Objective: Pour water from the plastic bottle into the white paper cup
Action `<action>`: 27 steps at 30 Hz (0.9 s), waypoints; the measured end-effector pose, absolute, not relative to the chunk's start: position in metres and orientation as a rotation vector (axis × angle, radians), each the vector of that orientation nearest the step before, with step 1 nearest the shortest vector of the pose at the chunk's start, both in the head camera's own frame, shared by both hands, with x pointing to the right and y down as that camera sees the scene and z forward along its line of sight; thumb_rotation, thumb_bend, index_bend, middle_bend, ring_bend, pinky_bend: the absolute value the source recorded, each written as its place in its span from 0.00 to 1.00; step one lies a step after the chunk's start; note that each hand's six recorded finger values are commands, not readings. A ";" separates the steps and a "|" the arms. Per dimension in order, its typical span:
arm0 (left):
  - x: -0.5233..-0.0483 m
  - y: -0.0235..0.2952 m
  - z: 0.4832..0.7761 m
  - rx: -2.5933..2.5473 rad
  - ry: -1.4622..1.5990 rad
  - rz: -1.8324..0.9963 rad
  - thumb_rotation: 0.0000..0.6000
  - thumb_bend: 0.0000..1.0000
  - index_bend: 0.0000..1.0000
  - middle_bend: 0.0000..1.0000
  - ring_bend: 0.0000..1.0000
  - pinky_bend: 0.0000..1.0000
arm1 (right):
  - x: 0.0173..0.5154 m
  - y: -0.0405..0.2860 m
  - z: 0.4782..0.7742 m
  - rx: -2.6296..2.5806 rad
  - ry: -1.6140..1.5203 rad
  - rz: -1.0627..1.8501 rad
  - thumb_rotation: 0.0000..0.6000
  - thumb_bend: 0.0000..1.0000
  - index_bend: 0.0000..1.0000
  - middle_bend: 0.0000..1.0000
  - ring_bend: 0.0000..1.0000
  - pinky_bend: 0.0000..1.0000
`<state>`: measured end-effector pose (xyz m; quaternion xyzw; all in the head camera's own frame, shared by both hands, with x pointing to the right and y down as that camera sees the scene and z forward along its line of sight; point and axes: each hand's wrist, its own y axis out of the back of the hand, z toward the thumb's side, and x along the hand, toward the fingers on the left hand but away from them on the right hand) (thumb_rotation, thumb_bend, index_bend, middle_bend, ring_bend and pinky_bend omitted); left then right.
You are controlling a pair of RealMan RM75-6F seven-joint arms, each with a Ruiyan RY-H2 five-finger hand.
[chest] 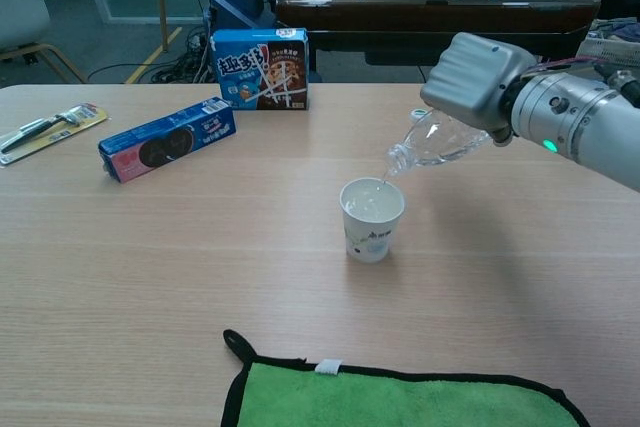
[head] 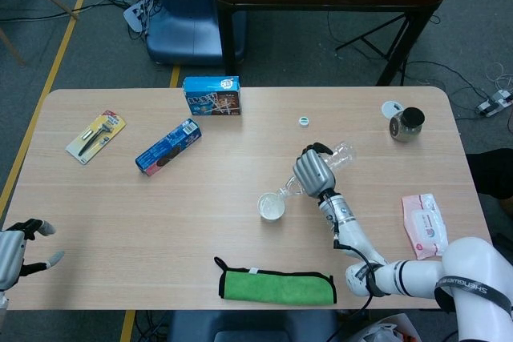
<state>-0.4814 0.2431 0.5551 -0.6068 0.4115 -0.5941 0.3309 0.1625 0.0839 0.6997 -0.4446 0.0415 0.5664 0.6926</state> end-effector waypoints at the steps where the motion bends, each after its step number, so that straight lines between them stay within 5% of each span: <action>1: -0.481 0.243 0.555 -1.586 1.076 -1.553 1.00 0.10 0.50 0.51 0.51 0.75 | 0.162 0.084 0.700 -0.994 0.093 1.265 1.00 0.17 0.59 0.63 0.52 0.57; 27: -0.482 0.244 0.559 -1.586 1.059 -1.571 1.00 0.10 0.50 0.50 0.51 0.75 | 0.184 0.082 0.708 -1.486 -0.249 1.341 1.00 0.17 0.59 0.63 0.52 0.57</action>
